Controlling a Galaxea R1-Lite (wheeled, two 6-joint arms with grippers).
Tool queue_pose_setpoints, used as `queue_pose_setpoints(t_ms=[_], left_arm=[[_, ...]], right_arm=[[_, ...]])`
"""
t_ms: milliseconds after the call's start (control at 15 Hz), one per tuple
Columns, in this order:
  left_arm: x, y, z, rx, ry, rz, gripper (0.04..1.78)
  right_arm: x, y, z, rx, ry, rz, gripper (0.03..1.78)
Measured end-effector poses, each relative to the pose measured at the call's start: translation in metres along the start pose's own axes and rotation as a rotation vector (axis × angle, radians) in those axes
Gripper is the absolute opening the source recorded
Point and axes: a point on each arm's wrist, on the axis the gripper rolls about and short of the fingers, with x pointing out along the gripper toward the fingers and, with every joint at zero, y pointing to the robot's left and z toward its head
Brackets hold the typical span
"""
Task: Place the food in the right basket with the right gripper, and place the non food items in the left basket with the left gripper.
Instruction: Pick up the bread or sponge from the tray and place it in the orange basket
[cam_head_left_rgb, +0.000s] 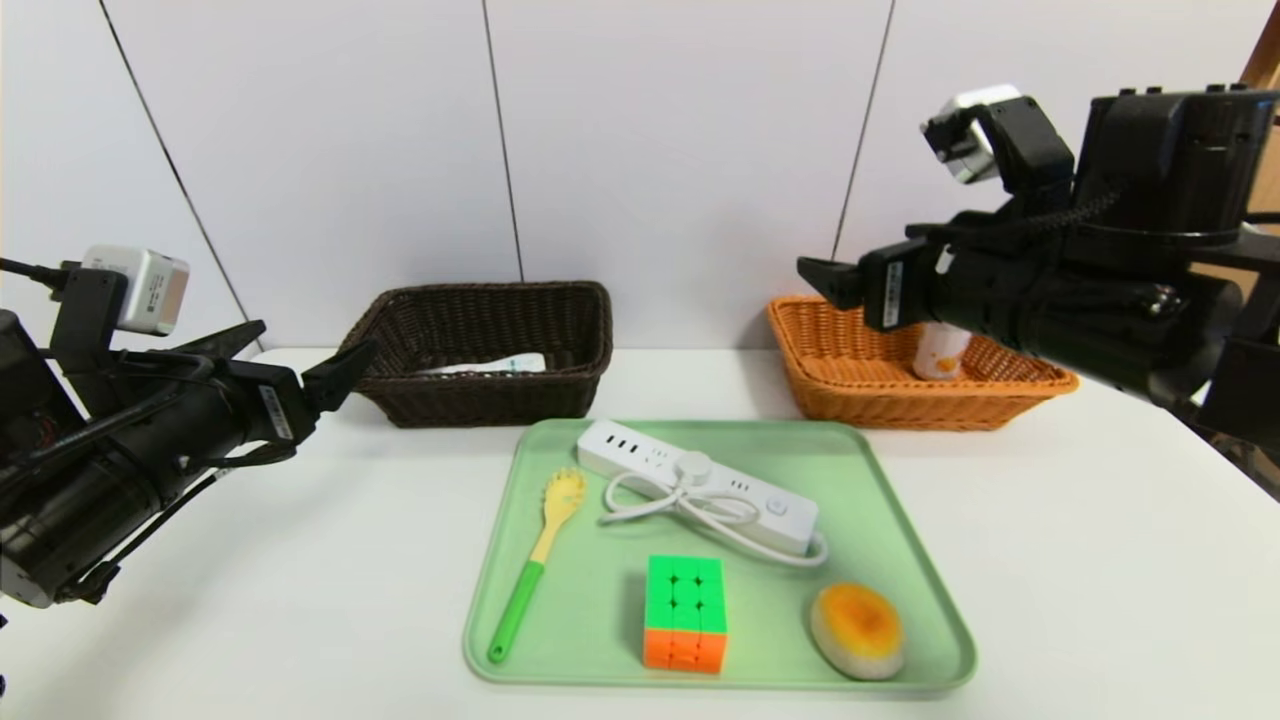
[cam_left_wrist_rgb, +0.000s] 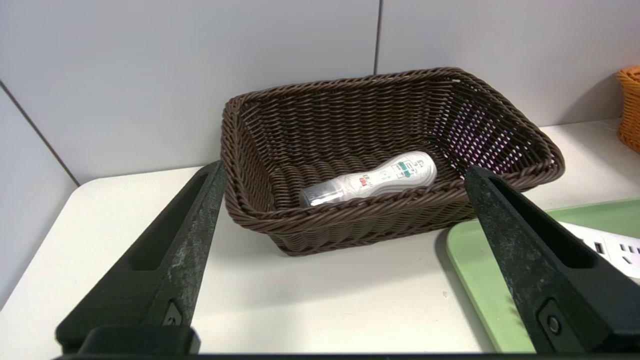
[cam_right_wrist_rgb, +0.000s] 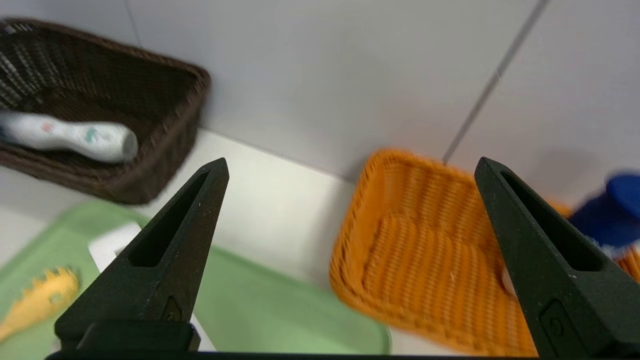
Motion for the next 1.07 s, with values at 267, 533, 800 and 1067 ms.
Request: queue_pose_setpoints(t_ms=[267, 533, 800, 1067], left_arm=[[-0.002, 0.0, -0.001, 0.002, 0.004, 0.002, 1.69], [-0.006, 0.0, -0.005, 0.003, 0.019, 0.003, 1.69], [-0.007, 0.0, -0.007, 0.004, 0.026, 0.003, 1.69], [-0.008, 0.0, -0.009, 0.004, 0.034, 0.003, 1.69]], right_arm=[[-0.031, -0.002, -0.028, 0.013, 0.099, 0.006, 1.69], [-0.062, -0.007, -0.051, 0.075, 0.297, 0.012, 1.69], [-0.085, -0.004, -0.053, 0.144, 0.498, 0.031, 1.69], [-0.09, 0.009, -0.051, 0.196, 0.653, 0.117, 1.7]])
